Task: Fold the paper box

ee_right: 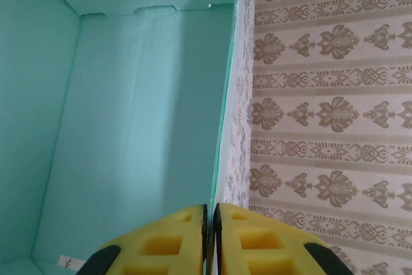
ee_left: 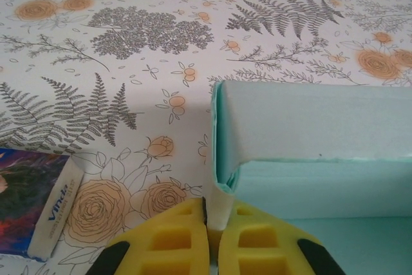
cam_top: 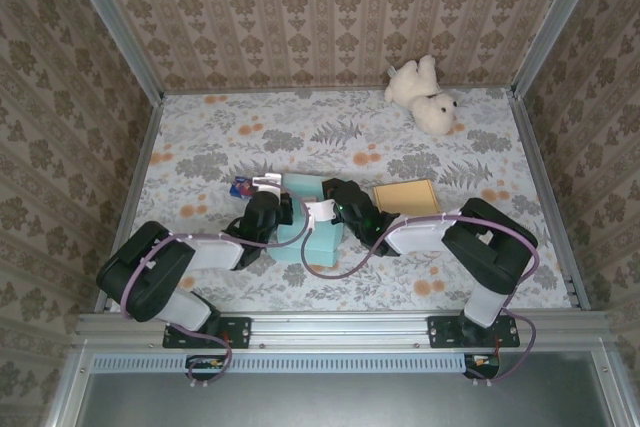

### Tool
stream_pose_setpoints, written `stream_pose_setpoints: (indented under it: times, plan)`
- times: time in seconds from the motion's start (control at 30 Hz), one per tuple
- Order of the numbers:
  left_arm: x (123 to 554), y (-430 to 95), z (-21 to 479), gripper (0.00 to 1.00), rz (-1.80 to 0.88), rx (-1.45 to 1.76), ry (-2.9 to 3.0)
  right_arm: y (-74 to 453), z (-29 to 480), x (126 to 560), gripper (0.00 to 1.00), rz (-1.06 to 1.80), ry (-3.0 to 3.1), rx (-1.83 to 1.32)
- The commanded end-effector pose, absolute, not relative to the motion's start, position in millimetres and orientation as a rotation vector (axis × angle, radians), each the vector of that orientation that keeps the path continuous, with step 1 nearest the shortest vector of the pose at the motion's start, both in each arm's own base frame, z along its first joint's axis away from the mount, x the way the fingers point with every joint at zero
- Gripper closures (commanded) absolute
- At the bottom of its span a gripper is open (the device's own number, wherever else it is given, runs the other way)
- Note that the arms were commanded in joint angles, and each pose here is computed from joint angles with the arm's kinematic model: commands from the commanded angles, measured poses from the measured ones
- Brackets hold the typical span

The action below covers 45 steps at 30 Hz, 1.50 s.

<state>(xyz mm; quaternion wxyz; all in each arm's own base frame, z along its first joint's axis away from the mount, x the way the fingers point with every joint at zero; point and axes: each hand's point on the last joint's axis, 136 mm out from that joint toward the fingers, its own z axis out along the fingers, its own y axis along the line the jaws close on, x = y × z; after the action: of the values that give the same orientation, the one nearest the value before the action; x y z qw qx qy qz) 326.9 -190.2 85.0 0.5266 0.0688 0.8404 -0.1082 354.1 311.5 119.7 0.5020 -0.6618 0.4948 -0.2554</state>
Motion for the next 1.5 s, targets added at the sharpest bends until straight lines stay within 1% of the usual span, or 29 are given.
stream_pose_setpoints:
  times: [0.0, 0.1, 0.23, 0.33, 0.53, 0.63, 0.73, 0.8, 0.9, 1.17, 1.23, 1.27, 1.47]
  plan:
    - [339, -183, 100, 1.0, -0.196, 0.098, 1.959, 309, 110, 343, 0.82, -0.549, 1.229, -1.635]
    - [339, -182, 100, 1.0, -0.181, 0.099, 1.959, 308, 115, 340, 0.75, -0.52, 1.241, -1.608]
    - [338, -182, 100, 1.0, -0.17, 0.1, 1.956, 302, 126, 335, 0.74, -0.483, 1.272, -1.539]
    - [336, -183, 101, 1.0, -0.174, 0.101, 1.954, 292, 148, 326, 0.71, -0.412, 1.317, -1.416]
    - [332, -188, 104, 1.0, -0.189, 0.122, 1.949, 250, 207, 303, 0.68, -0.166, 1.468, -0.98]
    - [329, -192, 108, 1.0, -0.194, 0.131, 1.943, 234, 221, 293, 0.66, -0.014, 1.567, -0.797]
    - [325, -194, 110, 1.0, -0.192, 0.14, 1.938, 226, 227, 294, 0.6, 0.176, 1.738, -0.576]
    - [323, -195, 112, 1.0, -0.181, 0.142, 1.932, 233, 224, 295, 0.57, 0.293, 1.834, -0.49]
    - [322, -198, 113, 1.0, -0.168, 0.151, 1.928, 244, 221, 302, 0.53, 0.388, 1.938, -0.381]
    - [320, -199, 112, 1.0, -0.128, 0.158, 1.919, 275, 205, 323, 0.49, 0.57, 2.023, -0.178]
    - [319, -199, 113, 1.0, -0.126, 0.159, 1.915, 282, 201, 328, 0.45, 0.594, 2.058, -0.128]
    - [319, -200, 114, 1.0, -0.125, 0.159, 1.913, 285, 191, 333, 0.44, 0.584, 2.099, -0.105]
    - [317, -201, 112, 1.0, -0.117, 0.165, 1.912, 287, 168, 347, 0.42, 0.55, 2.186, 0.033]
